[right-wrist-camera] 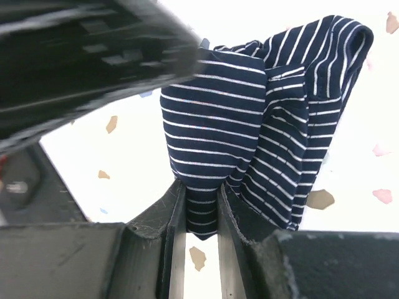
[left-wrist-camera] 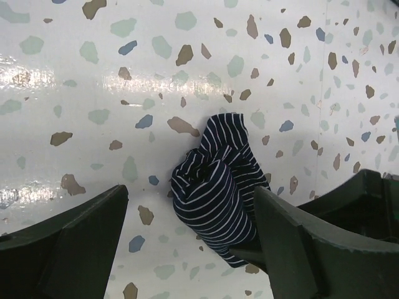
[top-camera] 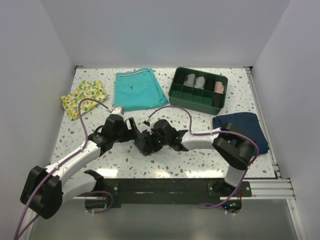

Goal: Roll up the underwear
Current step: Roll the underwear to the center of the board.

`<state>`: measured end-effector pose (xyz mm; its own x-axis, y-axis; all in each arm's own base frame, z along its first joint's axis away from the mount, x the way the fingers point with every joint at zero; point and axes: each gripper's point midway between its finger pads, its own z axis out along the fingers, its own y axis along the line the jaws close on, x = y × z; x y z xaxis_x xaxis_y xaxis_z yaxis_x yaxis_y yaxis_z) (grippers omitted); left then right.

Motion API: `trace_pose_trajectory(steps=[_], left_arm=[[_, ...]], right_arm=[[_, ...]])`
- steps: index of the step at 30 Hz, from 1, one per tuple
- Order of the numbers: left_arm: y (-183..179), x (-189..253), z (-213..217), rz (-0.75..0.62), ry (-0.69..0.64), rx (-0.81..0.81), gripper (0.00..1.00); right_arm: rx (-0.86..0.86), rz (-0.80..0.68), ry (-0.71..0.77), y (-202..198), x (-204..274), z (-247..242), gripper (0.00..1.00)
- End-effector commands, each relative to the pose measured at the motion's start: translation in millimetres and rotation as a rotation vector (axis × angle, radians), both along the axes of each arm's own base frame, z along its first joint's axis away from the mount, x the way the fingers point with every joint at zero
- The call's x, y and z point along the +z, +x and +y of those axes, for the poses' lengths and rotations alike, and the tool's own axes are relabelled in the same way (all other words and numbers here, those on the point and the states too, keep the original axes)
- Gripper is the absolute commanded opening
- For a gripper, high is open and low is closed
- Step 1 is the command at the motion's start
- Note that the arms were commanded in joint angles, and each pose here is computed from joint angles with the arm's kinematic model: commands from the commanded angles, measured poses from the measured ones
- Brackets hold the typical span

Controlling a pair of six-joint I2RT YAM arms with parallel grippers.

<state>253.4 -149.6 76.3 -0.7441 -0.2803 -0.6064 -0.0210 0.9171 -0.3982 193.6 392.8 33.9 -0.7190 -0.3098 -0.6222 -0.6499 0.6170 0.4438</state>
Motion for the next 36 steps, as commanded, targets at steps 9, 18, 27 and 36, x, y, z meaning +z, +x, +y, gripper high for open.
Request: trace_pose_trajectory(steps=[9, 18, 27, 36], left_arm=[[-15, 10, -11, -0.063, -0.088, -0.098, 0.87], [-19, -13, -30, -0.036, -0.125, -0.215, 0.87], [7, -14, -42, -0.043, -0.155, -0.171, 0.90], [8, -41, -39, 0.047, -0.124, -0.111, 0.87]], right_arm=[[-0.190, 0.608, 0.188, -9, -15, -24, 0.13], [-0.236, 0.753, 0.155, -13, -35, -42, 0.14], [-0.207, 0.739, 0.091, -15, -43, -47, 0.15], [-0.179, 0.698, 0.052, -13, -41, -51, 0.16]])
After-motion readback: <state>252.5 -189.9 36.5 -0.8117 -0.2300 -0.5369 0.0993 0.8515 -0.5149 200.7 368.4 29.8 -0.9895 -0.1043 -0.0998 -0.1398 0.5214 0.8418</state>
